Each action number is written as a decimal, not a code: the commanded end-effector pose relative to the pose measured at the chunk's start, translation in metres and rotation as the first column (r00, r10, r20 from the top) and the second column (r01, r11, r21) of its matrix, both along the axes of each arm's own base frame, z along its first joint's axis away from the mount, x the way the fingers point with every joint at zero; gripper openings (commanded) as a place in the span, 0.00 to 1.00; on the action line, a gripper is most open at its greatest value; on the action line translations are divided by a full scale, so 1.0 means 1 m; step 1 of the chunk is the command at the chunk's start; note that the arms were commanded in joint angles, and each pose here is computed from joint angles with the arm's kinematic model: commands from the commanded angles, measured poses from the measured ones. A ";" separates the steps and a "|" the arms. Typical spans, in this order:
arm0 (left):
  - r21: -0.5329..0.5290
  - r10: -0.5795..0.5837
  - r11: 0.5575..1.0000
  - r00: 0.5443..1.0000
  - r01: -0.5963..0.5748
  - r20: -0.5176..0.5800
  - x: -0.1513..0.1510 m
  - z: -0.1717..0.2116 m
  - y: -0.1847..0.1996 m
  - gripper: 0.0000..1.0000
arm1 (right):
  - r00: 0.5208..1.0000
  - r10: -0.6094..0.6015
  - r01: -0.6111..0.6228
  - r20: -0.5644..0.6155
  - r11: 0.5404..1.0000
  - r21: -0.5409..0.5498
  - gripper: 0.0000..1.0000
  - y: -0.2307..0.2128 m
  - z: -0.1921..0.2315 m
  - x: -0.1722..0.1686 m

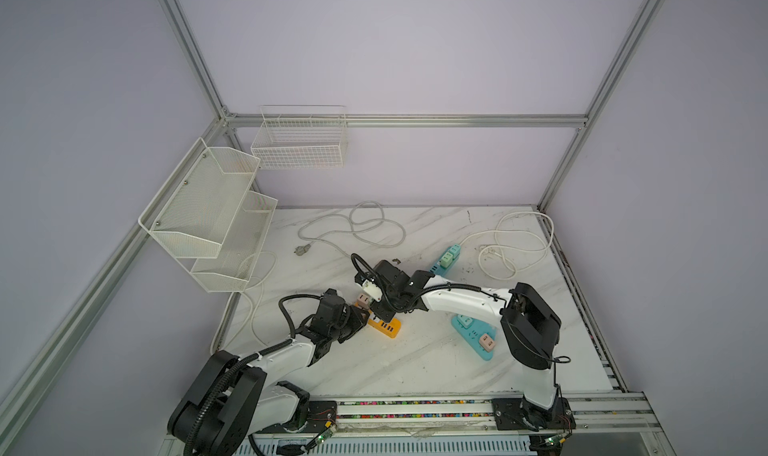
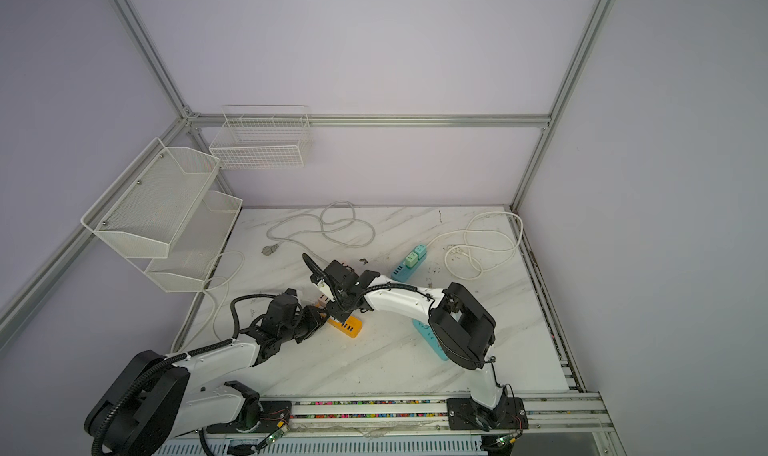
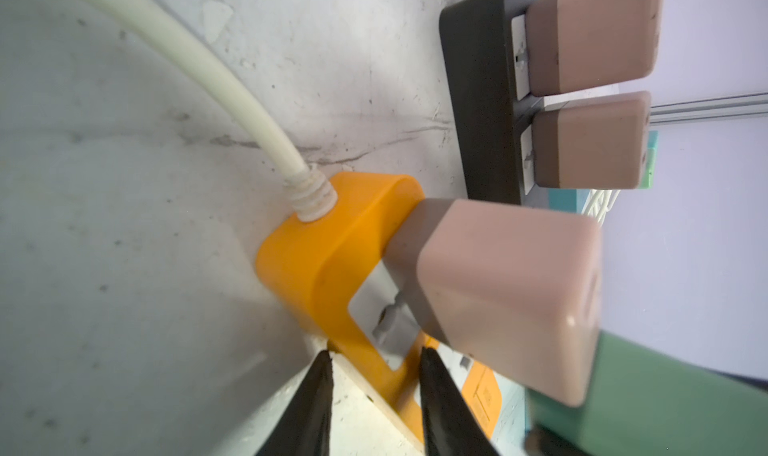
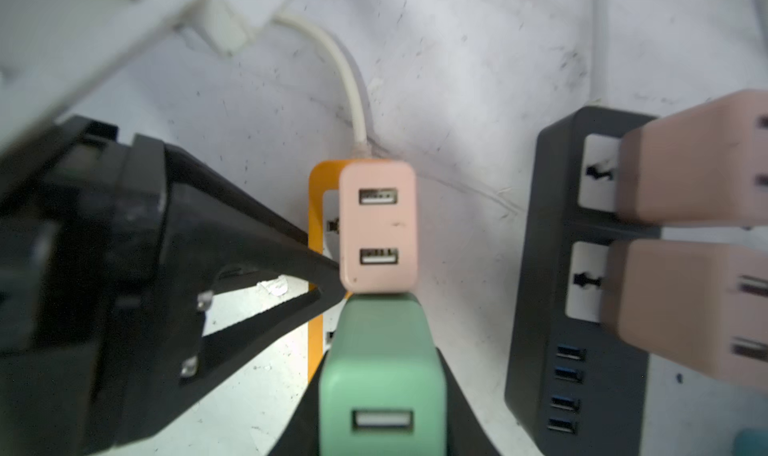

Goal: Pull the plug off the socket
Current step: 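Pull the green plug out with the right gripper while the left holds the strip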

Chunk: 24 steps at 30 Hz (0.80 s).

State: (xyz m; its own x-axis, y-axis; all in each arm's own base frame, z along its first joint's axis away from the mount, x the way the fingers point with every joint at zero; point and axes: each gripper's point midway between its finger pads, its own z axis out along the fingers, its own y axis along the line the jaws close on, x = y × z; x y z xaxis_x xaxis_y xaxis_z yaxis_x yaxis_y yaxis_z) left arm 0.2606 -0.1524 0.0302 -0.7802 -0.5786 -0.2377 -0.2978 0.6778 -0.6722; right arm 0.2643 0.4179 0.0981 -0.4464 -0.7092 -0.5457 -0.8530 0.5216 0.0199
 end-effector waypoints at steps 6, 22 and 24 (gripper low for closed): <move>0.156 0.035 0.988 0.975 -0.001 -0.219 -0.047 -0.052 0.029 0.33 | 1.000 0.010 -0.013 0.028 0.997 0.078 0.14 0.006 0.027 -0.004; 0.142 -0.006 0.990 0.998 0.013 -0.055 -0.002 0.022 0.014 0.39 | 0.956 -0.213 0.269 -0.200 0.907 0.323 0.14 -0.010 0.068 -0.012; 0.150 -0.006 0.989 1.000 0.010 -0.026 0.002 0.034 0.015 0.41 | 0.937 -0.248 0.325 -0.246 0.877 0.355 0.14 -0.012 0.072 -0.014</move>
State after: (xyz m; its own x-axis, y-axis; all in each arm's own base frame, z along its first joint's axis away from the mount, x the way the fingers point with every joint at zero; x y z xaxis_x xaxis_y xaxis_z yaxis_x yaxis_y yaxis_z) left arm 0.2543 -0.1420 0.0420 -0.7937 -0.5550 -0.2489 -0.3304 0.7369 -0.5897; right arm 0.2537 0.4016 0.1520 -0.6496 -0.4182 -0.6349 -0.7028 0.6488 0.2917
